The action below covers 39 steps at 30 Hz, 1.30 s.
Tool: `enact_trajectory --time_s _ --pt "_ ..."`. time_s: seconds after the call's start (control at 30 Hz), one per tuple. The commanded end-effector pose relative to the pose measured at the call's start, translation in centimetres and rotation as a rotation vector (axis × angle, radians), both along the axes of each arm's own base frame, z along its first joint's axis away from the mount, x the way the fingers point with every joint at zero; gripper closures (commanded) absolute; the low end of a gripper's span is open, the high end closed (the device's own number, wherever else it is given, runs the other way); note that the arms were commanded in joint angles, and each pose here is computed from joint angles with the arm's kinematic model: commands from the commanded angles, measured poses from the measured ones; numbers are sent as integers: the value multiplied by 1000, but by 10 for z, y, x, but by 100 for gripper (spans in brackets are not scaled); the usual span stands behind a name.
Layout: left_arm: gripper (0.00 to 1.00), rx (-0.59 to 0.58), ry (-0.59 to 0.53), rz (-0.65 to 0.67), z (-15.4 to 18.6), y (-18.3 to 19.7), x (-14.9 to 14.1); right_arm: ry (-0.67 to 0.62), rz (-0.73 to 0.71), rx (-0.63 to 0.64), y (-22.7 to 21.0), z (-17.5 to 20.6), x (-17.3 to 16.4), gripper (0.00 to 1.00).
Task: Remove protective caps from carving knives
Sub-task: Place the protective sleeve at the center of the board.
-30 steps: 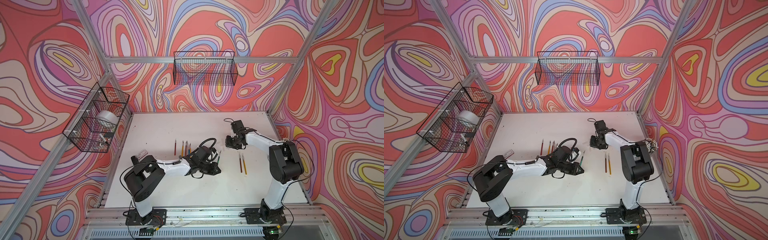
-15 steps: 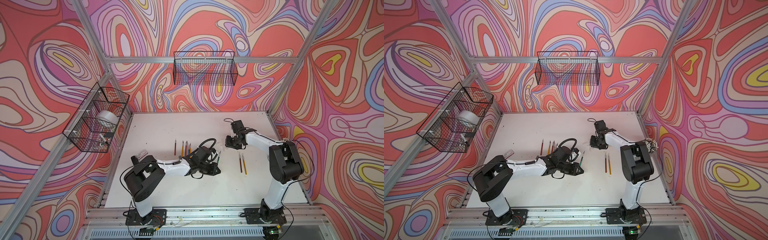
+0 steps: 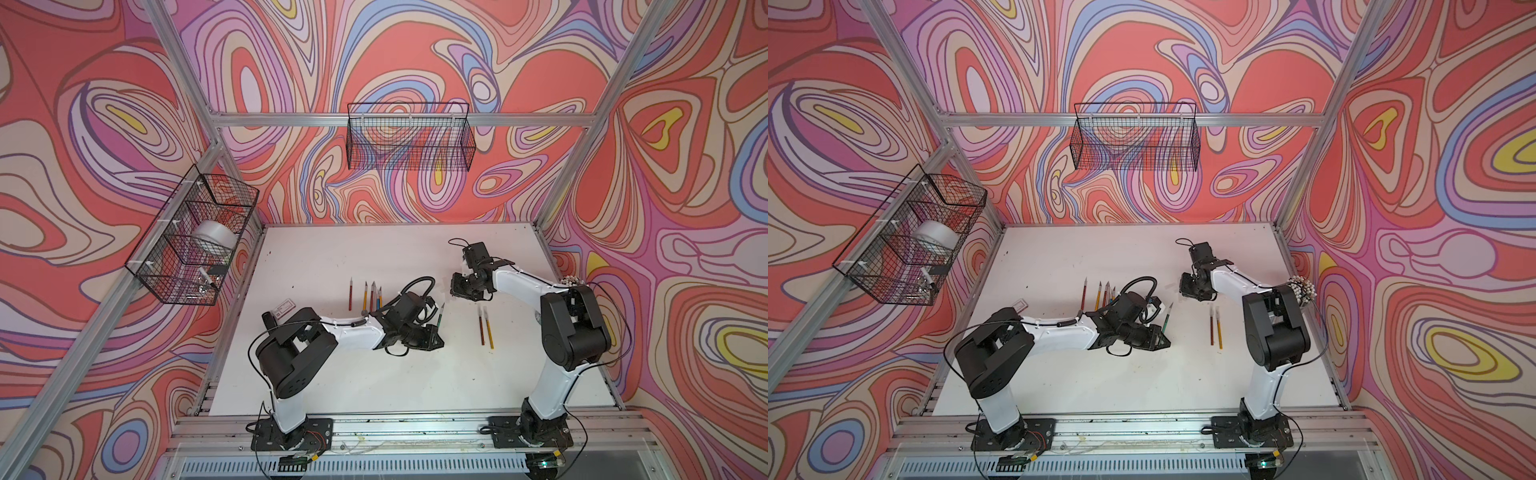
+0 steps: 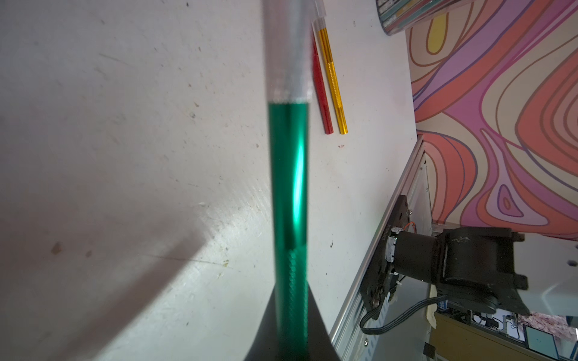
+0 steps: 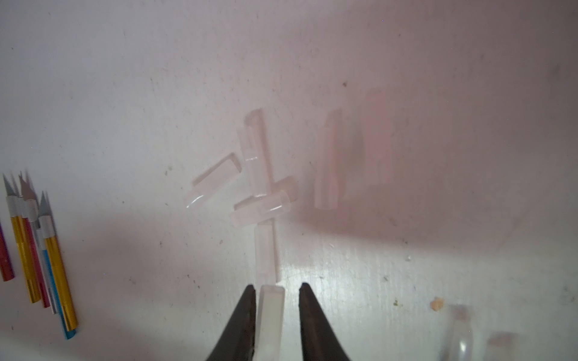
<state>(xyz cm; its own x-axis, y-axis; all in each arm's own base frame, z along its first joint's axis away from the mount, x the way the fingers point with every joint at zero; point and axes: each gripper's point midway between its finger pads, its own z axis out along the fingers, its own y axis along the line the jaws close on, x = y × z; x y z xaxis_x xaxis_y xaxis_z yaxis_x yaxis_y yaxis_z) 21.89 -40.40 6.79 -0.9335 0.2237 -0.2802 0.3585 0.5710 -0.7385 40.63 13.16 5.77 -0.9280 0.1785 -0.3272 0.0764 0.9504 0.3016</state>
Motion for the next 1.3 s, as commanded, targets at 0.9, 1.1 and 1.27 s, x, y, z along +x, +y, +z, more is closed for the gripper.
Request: enact_trajectory --time_s 0.9,1.1,1.27 --pt "100 -116 87 -2 -8 -52 37 -58 18 53 6 28 -8 74" --pt "100 -137 86 12 -7 -50 48 -52 20 52 5 25 -10 75" --pt "100 -141 93 30 -9 -47 56 -48 19 52 5 23 -12 75"
